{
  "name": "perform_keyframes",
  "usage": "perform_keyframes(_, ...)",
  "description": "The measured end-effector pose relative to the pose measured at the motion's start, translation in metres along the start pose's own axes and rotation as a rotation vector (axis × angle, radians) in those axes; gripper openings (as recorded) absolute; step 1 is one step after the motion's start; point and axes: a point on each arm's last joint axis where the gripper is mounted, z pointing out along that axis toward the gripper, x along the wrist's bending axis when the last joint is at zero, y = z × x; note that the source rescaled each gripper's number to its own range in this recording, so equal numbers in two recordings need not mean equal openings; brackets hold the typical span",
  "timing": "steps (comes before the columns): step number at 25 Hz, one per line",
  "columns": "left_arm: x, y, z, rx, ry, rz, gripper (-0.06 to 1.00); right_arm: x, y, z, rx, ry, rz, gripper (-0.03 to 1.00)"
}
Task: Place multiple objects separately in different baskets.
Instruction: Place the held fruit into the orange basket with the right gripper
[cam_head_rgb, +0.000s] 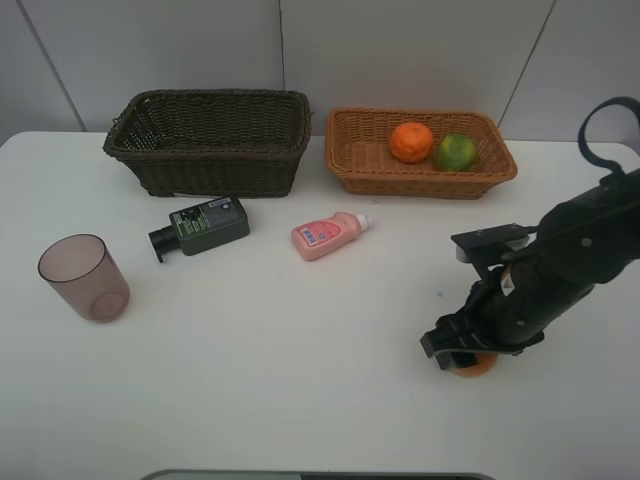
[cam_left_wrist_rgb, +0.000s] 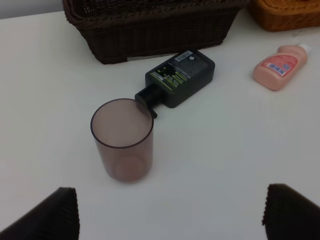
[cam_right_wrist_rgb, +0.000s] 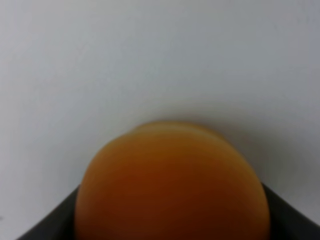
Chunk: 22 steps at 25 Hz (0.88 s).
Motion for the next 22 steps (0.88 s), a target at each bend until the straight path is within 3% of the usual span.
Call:
perform_keyframes(13, 0.000, 0.000, 0.000, 0.000, 0.000, 0.000, 0.99, 0.000, 0.001, -0.001, 0.015, -0.004, 0.000, 0.16)
perform_keyframes(22, 0.000, 0.000, 0.000, 0.000, 0.000, 0.000, 0.99, 0.007, 0.052, -0.057, -0.032, 0.008, 0.031, 0.16)
